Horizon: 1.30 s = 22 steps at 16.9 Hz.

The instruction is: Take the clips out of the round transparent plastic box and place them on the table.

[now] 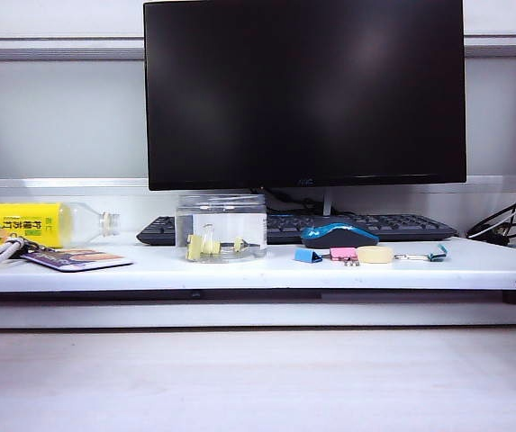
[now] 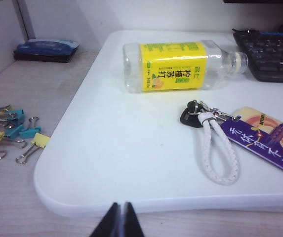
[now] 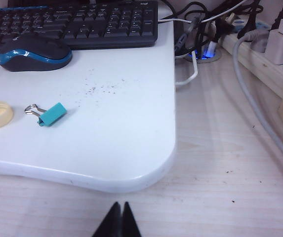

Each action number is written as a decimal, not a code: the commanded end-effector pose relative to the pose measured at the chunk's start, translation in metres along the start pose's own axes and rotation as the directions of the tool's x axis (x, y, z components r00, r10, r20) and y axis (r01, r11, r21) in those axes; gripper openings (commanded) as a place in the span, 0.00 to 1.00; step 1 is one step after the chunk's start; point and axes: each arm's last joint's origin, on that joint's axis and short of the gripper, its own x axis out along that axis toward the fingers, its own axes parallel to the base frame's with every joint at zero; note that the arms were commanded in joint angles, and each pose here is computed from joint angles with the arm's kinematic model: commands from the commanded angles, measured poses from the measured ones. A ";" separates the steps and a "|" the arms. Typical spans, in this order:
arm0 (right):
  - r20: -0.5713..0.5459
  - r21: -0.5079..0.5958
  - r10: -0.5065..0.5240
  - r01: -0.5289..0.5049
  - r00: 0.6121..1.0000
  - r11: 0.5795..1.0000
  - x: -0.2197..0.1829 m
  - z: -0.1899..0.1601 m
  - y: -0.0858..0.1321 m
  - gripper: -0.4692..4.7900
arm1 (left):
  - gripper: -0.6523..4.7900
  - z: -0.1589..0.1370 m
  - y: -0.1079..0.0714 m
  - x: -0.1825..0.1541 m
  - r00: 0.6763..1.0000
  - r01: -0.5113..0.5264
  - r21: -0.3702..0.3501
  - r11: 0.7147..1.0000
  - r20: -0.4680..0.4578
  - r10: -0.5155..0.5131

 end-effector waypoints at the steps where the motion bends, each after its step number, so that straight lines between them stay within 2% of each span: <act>1: 0.004 0.050 0.010 -0.011 1.000 0.999 0.000 0.000 0.000 0.09 | 0.16 -0.003 0.000 0.000 1.000 0.007 -0.004 1.000 -0.021 -0.007; 2: 0.004 0.069 0.015 -0.016 1.000 0.997 0.000 0.000 0.000 0.09 | 0.16 -0.003 0.000 0.000 1.000 0.009 -0.026 1.000 -0.020 -0.009; 4: 0.009 0.221 0.066 -0.066 0.998 0.973 0.000 0.001 0.002 0.09 | 0.16 -0.002 -0.001 0.000 0.999 0.047 -0.194 0.980 -0.016 -0.051; 5: 0.016 0.314 0.100 -0.100 0.995 0.944 0.000 0.001 0.003 0.09 | 0.16 -0.002 -0.003 0.000 0.995 0.087 -0.301 0.950 -0.012 -0.095; 7: 0.039 0.385 0.144 -0.147 0.989 0.911 0.000 0.004 0.004 0.09 | 0.16 -0.001 -0.004 0.000 0.988 0.139 -0.404 0.904 -0.005 -0.155; 10: 0.062 0.431 0.208 -0.214 0.976 0.876 -0.001 0.006 0.006 0.09 | 0.16 0.000 -0.006 0.000 0.979 0.182 -0.478 0.859 0.005 -0.204; 11: 0.086 0.433 0.272 -0.282 0.958 0.856 -0.001 0.009 0.008 0.10 | 0.16 0.002 -0.008 -0.001 0.961 0.241 -0.544 0.803 0.021 -0.274; 12: 0.105 0.427 0.319 -0.333 0.942 0.841 -0.002 0.012 0.010 0.16 | 0.16 0.003 -0.009 -0.002 0.945 0.286 -0.565 0.774 0.034 -0.324; 13: 0.178 0.417 0.405 -0.442 0.897 0.794 -0.005 0.020 0.013 0.28 | 0.18 0.010 -0.014 -0.005 0.867 0.450 -0.553 0.701 0.081 -0.492; 15: 0.241 0.405 0.421 -0.485 0.874 0.775 -0.007 0.029 0.014 0.28 | 0.32 0.016 -0.016 -0.008 0.835 0.500 -0.539 0.678 0.094 -0.541; 16: 0.279 0.382 0.430 -0.510 0.859 0.771 -0.011 0.039 0.015 0.31 | 0.37 0.026 -0.017 -0.012 0.808 0.545 -0.520 0.658 0.116 -0.578; 19: 0.285 0.348 0.511 -0.584 0.811 0.733 -0.020 0.056 0.021 0.32 | 0.37 0.043 -0.019 -0.021 0.756 0.620 -0.479 0.622 0.151 -0.637; 21: 0.246 0.369 0.535 -0.589 0.808 0.719 -0.025 0.067 0.024 0.43 | 0.42 0.055 -0.021 -0.028 0.711 0.682 -0.413 0.603 0.180 -0.680; 22: 0.233 0.370 0.548 -0.594 0.803 0.714 -0.027 0.073 0.026 0.43 | 0.42 0.062 -0.022 -0.032 0.680 0.718 -0.377 0.585 0.199 -0.706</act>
